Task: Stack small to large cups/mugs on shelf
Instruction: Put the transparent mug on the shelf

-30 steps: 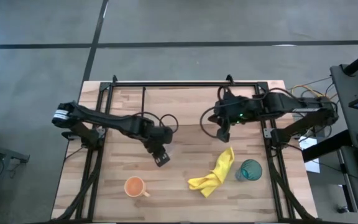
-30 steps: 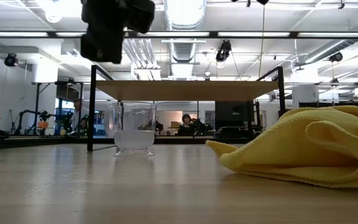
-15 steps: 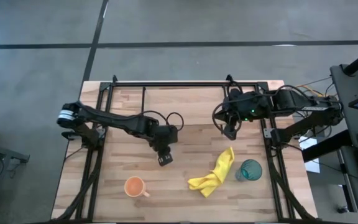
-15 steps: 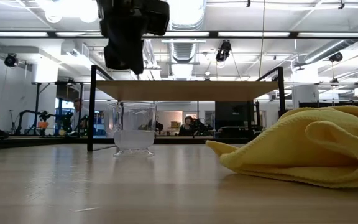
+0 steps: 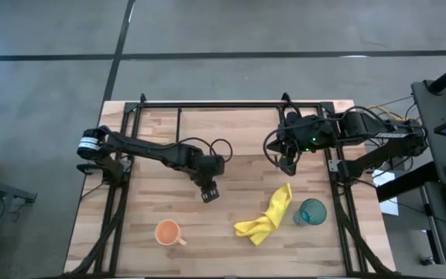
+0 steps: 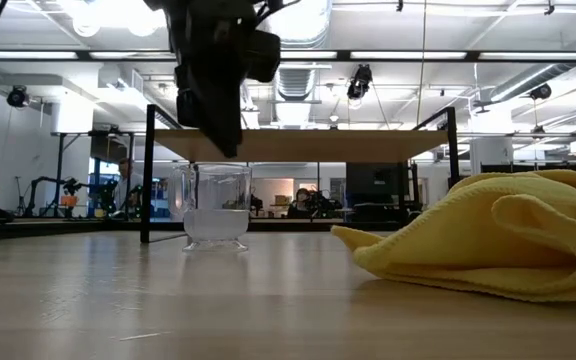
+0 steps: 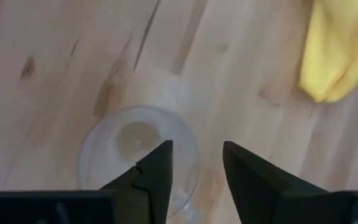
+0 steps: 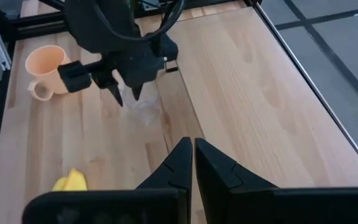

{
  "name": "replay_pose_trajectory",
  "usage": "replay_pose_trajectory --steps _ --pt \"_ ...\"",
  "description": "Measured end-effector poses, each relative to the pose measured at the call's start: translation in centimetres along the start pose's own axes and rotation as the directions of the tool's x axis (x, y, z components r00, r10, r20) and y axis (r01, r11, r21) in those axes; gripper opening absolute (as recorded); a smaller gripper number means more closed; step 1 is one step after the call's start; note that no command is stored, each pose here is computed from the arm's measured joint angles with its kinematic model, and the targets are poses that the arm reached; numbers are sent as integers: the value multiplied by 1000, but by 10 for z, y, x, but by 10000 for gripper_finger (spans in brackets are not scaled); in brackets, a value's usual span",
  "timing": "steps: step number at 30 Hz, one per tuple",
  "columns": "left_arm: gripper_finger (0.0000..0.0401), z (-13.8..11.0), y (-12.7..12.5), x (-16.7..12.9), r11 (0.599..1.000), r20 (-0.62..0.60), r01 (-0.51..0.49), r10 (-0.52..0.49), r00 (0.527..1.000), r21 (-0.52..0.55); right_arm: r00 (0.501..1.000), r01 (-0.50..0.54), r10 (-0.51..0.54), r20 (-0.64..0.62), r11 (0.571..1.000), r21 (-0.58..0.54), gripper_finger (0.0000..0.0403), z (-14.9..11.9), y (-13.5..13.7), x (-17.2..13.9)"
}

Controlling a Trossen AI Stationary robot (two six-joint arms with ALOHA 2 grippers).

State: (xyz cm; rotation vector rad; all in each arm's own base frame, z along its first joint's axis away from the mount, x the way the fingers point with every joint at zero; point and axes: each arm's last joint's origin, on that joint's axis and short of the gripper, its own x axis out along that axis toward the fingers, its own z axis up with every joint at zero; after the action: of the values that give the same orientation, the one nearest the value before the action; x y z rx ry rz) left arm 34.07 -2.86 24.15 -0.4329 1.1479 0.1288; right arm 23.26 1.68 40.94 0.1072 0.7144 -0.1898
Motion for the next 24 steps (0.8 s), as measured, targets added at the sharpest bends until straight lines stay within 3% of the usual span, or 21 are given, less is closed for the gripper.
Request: replay_pose_trajectory --steps 11,18,24 --pt "127 -4 4 32 1000 -126 -21 18 992 -16 1000 1 -1 -5 1000 7 13 -1 0 1" --pt "126 -4 5 33 999 -133 -34 32 991 -13 1000 2 -2 -8 1000 17 13 -1 0 1" --pt "84 -4 5 33 1000 -132 -31 31 991 5 1000 2 -2 -8 1000 17 13 -1 0 1"
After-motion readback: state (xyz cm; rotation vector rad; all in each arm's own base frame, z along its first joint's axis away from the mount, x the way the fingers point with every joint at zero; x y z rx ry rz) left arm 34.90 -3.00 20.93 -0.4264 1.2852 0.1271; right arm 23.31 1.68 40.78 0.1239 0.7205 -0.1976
